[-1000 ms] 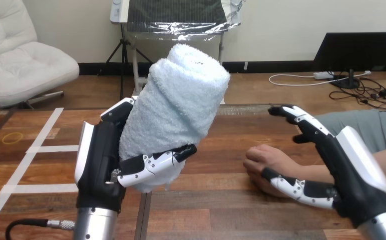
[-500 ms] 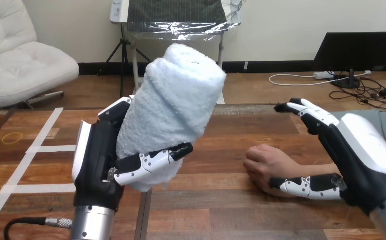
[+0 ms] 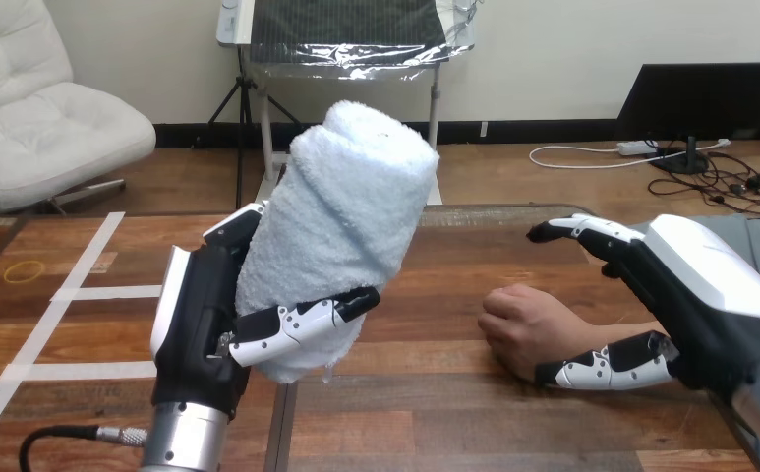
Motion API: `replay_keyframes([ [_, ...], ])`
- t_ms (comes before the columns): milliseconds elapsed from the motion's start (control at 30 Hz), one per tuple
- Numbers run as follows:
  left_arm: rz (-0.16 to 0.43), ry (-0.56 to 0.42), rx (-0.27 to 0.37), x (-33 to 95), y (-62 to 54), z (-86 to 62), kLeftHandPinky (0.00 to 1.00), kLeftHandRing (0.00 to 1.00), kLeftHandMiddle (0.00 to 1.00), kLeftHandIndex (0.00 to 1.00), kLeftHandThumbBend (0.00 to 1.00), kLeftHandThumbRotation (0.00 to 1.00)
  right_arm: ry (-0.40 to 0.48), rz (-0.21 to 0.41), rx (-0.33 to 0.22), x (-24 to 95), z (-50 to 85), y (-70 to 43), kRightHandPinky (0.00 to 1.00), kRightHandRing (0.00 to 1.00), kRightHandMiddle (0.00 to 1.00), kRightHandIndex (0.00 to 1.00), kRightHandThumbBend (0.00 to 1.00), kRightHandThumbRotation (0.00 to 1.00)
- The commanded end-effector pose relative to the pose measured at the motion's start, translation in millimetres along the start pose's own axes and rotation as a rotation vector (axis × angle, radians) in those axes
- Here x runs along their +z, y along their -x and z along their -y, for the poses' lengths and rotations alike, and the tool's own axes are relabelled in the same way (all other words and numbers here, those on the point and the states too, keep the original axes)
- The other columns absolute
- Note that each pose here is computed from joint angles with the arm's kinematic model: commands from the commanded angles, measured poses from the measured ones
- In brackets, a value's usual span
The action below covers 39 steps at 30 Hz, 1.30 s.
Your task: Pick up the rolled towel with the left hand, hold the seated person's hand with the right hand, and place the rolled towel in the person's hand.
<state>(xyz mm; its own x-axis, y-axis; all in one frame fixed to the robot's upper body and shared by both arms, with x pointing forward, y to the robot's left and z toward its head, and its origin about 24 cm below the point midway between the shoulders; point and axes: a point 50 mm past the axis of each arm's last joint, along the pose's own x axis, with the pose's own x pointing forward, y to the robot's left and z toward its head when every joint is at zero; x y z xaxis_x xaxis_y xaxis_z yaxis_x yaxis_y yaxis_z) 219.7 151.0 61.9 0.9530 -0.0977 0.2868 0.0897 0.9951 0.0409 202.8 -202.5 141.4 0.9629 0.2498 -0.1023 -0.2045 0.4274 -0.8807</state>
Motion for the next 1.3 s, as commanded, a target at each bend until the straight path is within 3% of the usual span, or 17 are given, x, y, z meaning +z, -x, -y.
replay_keyframes([
  [0,0.11,-0.017,-0.029,20.5,-22.6,-0.7,0.39,0.4,0.44,0.5,0.66,0.03,0.094,0.063,-0.037,17.3,22.9,-4.5,0.75,0.87,0.89,0.83,0.82,0.0],
  [500,0.121,-0.033,-0.033,24.5,-27.5,-8.0,0.38,0.4,0.44,0.51,0.65,0.03,0.218,-0.033,0.059,10.6,30.3,-14.1,0.78,0.88,0.88,0.82,0.84,0.0],
  [833,0.118,-0.045,-0.023,23.0,-23.3,-12.2,0.42,0.41,0.44,0.51,0.63,0.03,0.27,-0.105,0.113,2.7,29.1,-17.6,0.8,0.89,0.89,0.83,0.84,0.0],
  [1267,0.103,-0.068,0.007,18.8,-18.5,-19.8,0.38,0.4,0.44,0.51,0.64,0.0,0.372,-0.216,0.177,-8.2,26.8,-23.6,0.85,0.92,0.91,0.87,0.79,0.05],
])
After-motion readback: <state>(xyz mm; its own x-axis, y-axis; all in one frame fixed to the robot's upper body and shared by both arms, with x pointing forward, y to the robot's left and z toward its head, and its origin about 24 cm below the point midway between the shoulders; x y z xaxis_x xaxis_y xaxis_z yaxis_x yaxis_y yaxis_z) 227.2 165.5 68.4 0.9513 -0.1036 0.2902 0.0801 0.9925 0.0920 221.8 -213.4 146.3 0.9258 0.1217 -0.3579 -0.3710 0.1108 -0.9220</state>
